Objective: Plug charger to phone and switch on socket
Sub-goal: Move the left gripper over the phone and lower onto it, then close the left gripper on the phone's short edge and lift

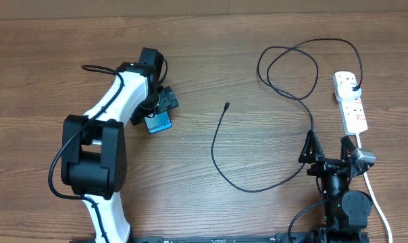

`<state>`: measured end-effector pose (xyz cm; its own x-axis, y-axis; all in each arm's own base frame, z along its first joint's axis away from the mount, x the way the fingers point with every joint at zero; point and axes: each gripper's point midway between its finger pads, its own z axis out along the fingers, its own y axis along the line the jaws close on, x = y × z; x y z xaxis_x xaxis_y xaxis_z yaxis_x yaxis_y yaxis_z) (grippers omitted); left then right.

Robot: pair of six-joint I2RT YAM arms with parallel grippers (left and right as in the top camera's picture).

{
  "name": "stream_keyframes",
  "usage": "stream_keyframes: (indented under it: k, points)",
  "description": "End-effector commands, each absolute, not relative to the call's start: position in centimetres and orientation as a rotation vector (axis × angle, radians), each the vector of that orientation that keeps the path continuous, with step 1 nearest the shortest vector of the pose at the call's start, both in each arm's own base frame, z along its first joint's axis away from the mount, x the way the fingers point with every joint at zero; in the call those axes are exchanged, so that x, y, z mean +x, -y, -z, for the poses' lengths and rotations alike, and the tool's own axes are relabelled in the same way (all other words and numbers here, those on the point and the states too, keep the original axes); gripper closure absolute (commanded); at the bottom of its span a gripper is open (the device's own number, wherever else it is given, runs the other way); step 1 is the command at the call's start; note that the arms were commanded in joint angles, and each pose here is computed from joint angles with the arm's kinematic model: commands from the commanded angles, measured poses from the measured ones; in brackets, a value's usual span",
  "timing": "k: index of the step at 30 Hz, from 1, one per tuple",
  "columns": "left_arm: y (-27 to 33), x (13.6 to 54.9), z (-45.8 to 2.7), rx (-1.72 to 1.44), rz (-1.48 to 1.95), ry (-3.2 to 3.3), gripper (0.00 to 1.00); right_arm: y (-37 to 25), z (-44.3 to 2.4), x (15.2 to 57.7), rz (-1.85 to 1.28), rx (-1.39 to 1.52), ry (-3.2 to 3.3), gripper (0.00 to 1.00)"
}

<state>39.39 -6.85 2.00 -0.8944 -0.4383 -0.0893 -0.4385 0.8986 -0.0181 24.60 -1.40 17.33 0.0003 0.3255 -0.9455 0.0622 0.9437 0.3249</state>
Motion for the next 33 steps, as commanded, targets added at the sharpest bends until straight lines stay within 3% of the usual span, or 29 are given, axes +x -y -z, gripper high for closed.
stream_keyframes:
  k: [1, 10, 33]
  points:
    - [5.8, 40.0, -2.0, -0.598, -0.026, -2.982, 0.0, 1.4, -17.1, 24.6, -0.209, 0.31, -1.564, 0.0]
    - [7.1, 40.3, -0.5, -0.41, 0.126, -3.048, 0.0, 1.4, -17.1, 24.6, -0.209, 0.311, -1.564, 0.0]
    - [6.1, 40.7, 1.6, -0.359, 0.044, -3.059, 0.0, 1.4, -17.1, 24.6, -0.209, 0.31, -1.564, 0.0]
